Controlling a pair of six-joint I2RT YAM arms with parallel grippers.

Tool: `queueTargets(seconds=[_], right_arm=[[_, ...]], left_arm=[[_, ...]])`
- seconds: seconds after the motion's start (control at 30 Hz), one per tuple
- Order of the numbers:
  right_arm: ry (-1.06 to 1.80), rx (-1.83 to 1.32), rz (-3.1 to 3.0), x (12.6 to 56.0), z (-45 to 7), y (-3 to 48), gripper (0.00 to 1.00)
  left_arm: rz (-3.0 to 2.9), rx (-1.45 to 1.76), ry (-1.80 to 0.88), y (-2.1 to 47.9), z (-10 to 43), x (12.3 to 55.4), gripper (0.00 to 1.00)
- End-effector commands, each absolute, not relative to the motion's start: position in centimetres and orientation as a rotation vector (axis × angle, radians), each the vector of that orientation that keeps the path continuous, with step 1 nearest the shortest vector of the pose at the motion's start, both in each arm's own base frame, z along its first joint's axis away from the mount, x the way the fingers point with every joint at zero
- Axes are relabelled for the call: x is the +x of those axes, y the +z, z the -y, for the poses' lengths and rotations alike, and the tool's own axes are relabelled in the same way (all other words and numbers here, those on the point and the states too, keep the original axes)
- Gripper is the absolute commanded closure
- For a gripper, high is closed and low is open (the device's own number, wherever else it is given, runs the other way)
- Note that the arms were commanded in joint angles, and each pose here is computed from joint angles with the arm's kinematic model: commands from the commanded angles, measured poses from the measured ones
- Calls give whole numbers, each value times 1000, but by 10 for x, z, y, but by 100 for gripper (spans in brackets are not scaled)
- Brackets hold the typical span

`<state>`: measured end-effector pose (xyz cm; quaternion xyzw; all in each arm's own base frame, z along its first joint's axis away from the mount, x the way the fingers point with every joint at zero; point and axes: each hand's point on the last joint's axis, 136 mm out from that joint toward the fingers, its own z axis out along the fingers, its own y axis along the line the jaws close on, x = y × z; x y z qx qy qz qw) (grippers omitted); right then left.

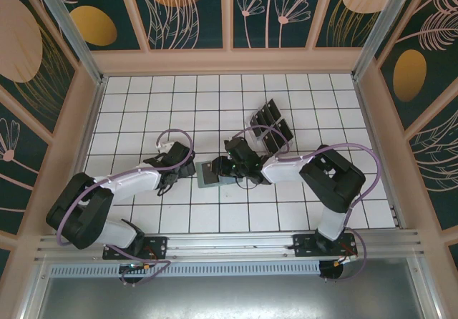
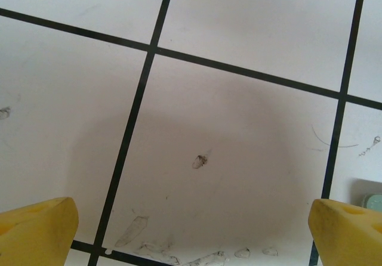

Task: Put the credit cards into the card holder
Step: Insert the credit card into the card slot.

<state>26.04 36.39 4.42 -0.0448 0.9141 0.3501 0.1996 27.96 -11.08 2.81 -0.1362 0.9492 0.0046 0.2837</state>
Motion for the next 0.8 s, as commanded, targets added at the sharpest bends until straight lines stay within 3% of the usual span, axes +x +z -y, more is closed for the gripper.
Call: queueTargets(seconds=[0.0, 0.77], right_arm=[[987, -122, -2542, 265, -373, 45, 68], [939, -149, -2599, 260, -376, 30, 68]], left_arm=[[-2569, -342, 17, 19, 111, 276, 1], [-2613, -341, -83, 8, 117, 261, 1]])
